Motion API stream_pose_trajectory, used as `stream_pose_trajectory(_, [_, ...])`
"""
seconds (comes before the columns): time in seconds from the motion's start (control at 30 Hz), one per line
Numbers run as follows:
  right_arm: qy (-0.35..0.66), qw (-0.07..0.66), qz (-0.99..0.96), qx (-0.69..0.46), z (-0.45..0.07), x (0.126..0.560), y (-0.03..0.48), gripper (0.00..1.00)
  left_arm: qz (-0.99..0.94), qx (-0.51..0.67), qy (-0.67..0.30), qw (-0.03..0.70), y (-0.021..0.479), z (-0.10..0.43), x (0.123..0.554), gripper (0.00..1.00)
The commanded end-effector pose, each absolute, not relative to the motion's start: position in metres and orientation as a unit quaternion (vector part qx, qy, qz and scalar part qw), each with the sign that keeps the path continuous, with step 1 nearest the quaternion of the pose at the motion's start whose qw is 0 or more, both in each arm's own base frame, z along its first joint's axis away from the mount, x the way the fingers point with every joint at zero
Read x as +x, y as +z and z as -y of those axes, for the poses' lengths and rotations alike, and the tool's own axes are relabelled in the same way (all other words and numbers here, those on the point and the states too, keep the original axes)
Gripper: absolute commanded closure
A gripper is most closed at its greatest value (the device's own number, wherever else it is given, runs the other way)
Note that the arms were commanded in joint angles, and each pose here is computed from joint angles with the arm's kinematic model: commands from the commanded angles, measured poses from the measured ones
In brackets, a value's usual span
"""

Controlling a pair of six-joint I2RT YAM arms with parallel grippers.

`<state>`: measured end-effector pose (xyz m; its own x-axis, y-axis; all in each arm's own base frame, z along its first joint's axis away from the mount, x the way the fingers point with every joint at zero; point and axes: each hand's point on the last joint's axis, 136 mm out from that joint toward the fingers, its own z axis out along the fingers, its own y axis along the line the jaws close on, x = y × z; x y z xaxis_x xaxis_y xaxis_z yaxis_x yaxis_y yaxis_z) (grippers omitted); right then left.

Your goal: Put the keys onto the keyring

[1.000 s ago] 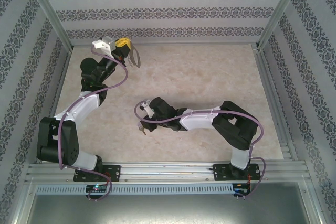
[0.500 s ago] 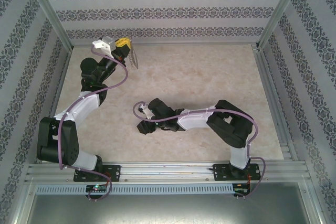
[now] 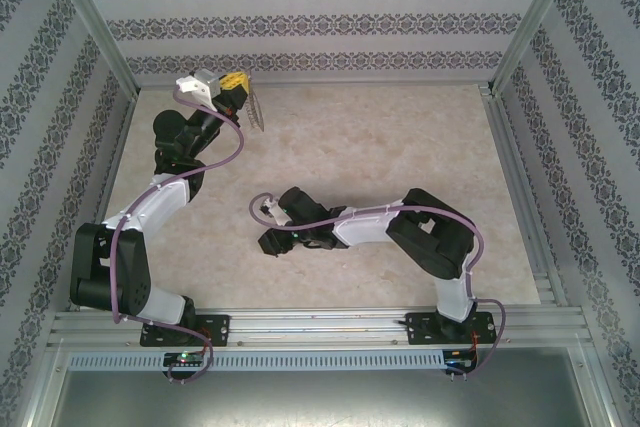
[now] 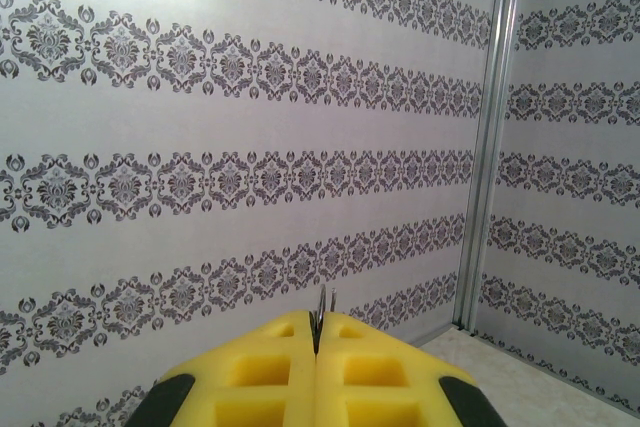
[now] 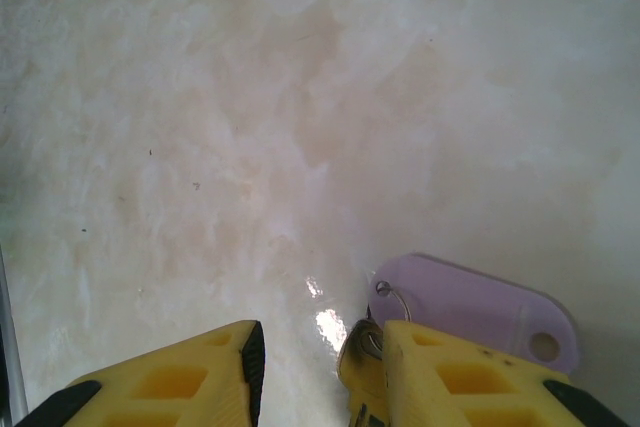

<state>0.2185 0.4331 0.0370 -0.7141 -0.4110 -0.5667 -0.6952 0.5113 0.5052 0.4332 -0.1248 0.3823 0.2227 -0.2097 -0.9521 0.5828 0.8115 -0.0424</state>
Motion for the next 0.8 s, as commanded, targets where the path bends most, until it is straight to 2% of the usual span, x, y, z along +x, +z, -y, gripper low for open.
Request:
stream_pose_trajectory(0.0, [0.384,0.186,-0.843,-0.326,-0.4426,0.2169,0.0395,0.63,-0.533,0.179,-0.263,0.784,0.4058,0.1287,0.4242,1.0])
stream_pose_trajectory(0.43, [0.373,0.186,-0.85,-0.323,-0.4412,0.2182,0.0339,0.64,-0.533,0.179,-0.264,0.784,0.4051,0.1291,0.4241,1.0])
stream_pose_trajectory(0.63, [0.367,0.185,-0.85,-0.329,-0.445,0.2155,0.0316,0.72,-0.533,0.179,-0.263,0.784,0.4053,0.1287,0.4241,1.0])
stream_pose_trajectory(0.77, [0.367,0.184,-0.85,-0.331,-0.4456,0.215,0.0316,0.73,-0.532,0.179,-0.263,0.785,0.4061,0.1285,0.4241,1.0])
